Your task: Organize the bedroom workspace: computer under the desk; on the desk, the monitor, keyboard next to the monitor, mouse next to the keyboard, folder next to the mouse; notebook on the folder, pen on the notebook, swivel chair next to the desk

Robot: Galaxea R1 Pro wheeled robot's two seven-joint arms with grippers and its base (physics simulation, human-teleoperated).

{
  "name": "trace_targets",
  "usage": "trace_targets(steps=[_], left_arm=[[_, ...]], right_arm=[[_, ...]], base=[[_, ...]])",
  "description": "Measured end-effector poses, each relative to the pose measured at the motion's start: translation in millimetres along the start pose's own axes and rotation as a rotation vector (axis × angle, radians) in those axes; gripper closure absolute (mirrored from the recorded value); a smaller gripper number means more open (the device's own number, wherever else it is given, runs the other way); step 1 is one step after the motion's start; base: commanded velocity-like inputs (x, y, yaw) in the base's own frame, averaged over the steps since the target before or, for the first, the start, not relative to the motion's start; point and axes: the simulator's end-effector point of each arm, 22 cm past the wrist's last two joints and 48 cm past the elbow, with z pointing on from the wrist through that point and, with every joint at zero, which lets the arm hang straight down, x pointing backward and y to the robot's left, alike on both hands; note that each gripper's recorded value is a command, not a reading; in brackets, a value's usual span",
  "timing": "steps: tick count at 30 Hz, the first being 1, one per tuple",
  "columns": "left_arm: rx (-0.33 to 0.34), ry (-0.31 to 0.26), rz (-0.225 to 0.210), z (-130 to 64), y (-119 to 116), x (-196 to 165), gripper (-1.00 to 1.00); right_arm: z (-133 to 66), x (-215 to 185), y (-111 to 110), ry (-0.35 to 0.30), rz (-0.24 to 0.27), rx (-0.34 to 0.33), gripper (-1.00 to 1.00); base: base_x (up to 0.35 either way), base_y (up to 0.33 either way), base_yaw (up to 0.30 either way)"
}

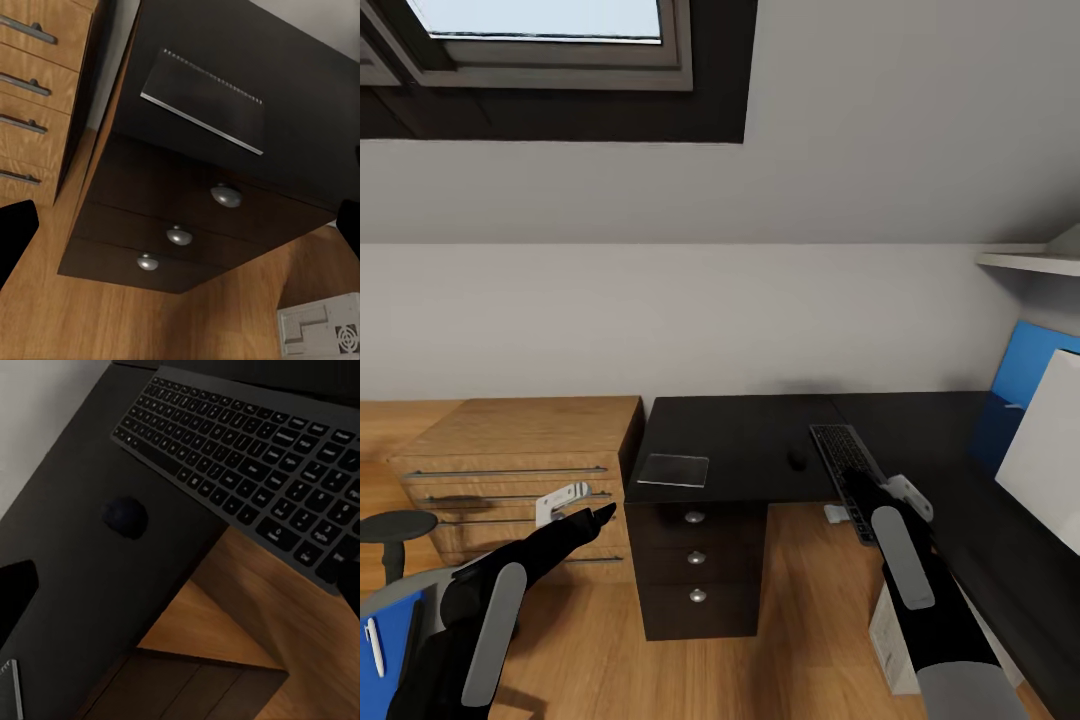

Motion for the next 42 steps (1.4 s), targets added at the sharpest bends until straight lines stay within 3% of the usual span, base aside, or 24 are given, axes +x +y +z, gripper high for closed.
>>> trace_targets(steps=[14,21,22,31,32,33,36,37,42], left_arm=[[0.000,0.001,0.000,0.0,0,0,-1.00],[0.007,0.039,0.016,6.5,-6,16,-1.00],[0.006,0.042,0.016,6.9,-6,17,-1.00],[0.004,0.045,0.017,8.1,-4,18,-1.00],[0.004,0.045,0.017,8.2,-4,18,-1.00],[0.003,0.045,0.017,8.1,-4,18,-1.00],[0.003,0.044,0.018,8.0,-4,18,-1.00],[0.002,0.043,0.018,7.9,-3,17,-1.00],[0.000,0.043,0.019,7.8,-2,17,-1.00]], right_arm=[[-1.0,0,3,0.001,0.002,-0.010,-1.00],[-2.1,5,8,-0.001,-0.012,-0.013,-1.00],[-6.2,20,24,0.016,-0.059,-0.046,-1.00],[-11.5,38,43,0.028,-0.135,-0.083,-1.00],[-13.6,43,49,0.033,-0.152,-0.094,-1.00],[-20.5,62,65,0.050,-0.206,-0.130,-1.00],[-26.6,76,76,0.060,-0.254,-0.158,-1.00],[-33.8,90,89,0.059,-0.322,-0.190,-1.00],[-38.3,98,96,0.051,-0.368,-0.207,-1.00]], base=[[0.000,0.000,0.000],[0.088,0.000,0.186],[0.306,0.000,0.268],[0.318,0.000,0.179],[0.321,0.000,0.018],[0.321,0.000,0.014],[0.321,0.000,0.006],[0.322,0.000,0.001],[0.302,0.000,0.008]])
